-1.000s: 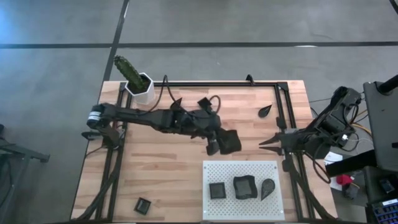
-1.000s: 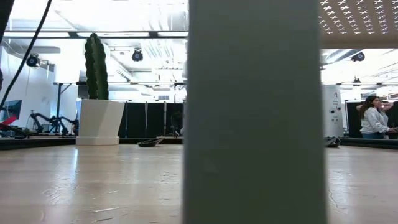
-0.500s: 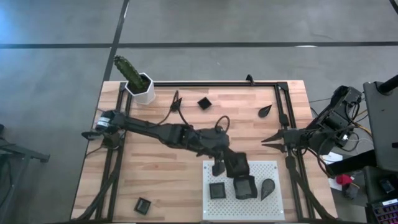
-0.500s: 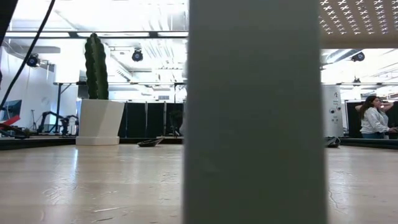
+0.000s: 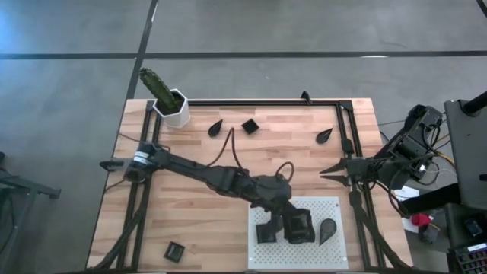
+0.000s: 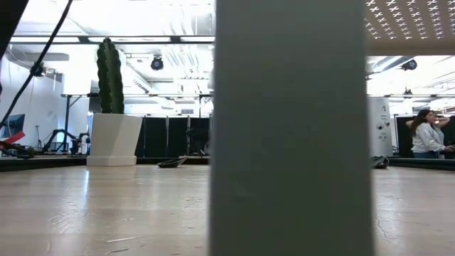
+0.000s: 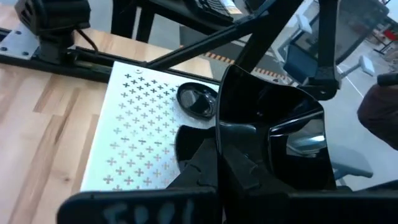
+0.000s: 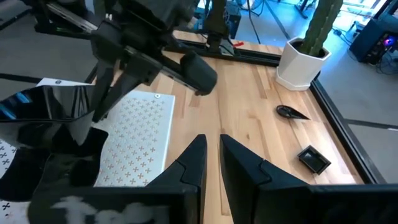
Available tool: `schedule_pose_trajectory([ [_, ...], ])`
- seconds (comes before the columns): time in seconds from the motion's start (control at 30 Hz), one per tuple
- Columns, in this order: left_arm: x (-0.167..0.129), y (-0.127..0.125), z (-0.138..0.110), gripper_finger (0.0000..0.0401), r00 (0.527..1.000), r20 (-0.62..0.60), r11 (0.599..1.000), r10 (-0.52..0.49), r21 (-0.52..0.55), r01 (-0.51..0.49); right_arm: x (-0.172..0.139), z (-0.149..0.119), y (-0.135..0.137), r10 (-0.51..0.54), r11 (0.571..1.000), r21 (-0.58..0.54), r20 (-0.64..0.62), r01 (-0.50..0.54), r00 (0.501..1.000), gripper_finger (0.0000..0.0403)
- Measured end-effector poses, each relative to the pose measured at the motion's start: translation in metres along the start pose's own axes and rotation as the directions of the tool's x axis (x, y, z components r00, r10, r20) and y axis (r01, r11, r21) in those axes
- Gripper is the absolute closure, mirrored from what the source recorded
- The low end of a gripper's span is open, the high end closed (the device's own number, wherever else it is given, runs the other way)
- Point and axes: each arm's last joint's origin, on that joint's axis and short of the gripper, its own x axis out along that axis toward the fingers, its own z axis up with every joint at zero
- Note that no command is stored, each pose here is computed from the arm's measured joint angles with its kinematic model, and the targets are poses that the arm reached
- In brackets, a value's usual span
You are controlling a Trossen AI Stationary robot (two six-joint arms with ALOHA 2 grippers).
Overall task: Pick & Place Mini shaped plates
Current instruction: Stack the distorted square plate on top of the distorted square plate on the shelf
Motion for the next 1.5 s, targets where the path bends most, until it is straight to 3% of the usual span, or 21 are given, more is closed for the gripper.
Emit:
schedule_pose_trajectory([
  [0.57,0.010,0.002,-0.010,0.0398,1.000,-0.018,1.000,0.017,0.003,-0.017,0.000,0.000,0.000,0.000,1.000,0.001,0.000,0.000,1.000,0.0360],
  [1.17,0.011,0.002,-0.010,0.0337,1.000,-0.019,1.000,0.020,0.004,-0.020,0.000,0.000,0.000,0.000,1.000,0.009,0.000,0.000,1.000,0.0360],
  [1.5,0.008,0.000,-0.005,0.0336,1.000,-0.020,0.994,0.021,0.112,-0.019,0.000,0.000,0.000,0.000,1.000,0.009,0.001,0.000,1.000,0.0360],
])
